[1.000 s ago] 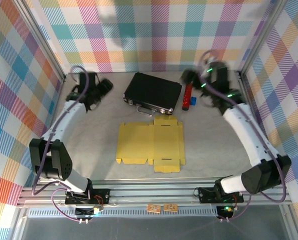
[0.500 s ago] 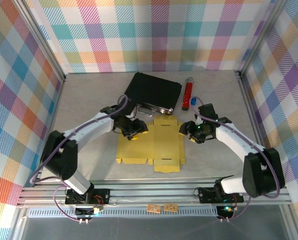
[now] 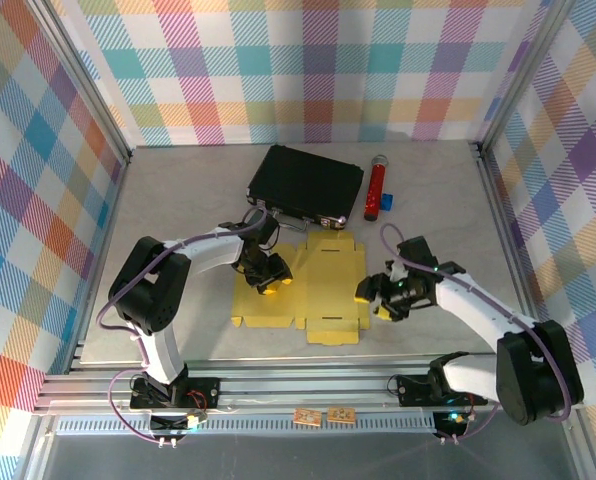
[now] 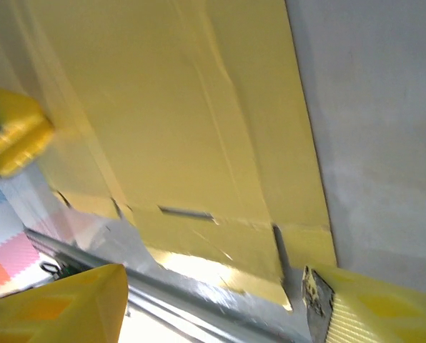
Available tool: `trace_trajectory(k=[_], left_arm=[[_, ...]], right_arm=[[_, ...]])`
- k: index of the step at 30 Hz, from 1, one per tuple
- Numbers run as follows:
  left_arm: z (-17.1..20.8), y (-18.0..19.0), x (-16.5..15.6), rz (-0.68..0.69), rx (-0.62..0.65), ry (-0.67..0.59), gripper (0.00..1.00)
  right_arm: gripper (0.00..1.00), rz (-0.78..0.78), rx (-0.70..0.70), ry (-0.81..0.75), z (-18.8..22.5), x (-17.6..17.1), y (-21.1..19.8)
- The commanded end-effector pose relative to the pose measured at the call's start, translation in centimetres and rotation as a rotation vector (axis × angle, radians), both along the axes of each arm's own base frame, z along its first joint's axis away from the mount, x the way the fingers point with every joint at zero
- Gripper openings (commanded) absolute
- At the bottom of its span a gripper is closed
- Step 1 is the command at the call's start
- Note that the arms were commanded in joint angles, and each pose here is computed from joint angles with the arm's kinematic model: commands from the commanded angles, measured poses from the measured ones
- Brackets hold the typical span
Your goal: Fold the paper box
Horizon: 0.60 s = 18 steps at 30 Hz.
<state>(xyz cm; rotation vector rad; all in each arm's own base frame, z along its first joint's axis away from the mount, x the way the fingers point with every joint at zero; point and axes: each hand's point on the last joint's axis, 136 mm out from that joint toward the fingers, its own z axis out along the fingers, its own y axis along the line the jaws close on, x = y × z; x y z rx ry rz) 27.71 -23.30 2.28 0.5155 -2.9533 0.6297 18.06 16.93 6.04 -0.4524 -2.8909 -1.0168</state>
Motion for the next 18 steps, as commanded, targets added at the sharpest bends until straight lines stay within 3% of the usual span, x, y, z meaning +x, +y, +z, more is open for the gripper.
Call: trace_trajectory(k=[1,9,18], left_arm=[[-3.6,2.9,-1.5,-0.028,0.14,0.051,0.43],[-4.5,3.7,-2.4,-0.05,0.164,0.071,0.42],[-4.1,3.2,-2.0,-0.061,0.146,0.061,0.42]], right_arm=[[0.67,0.017,0.076,0.09,-0.9,-2.3,1.7],[0.65,0.063,-0.012,0.137,-3.2,-4.8,2.8],[0.64,0.098,-0.111,0.012,-3.1,-3.6,1.3]])
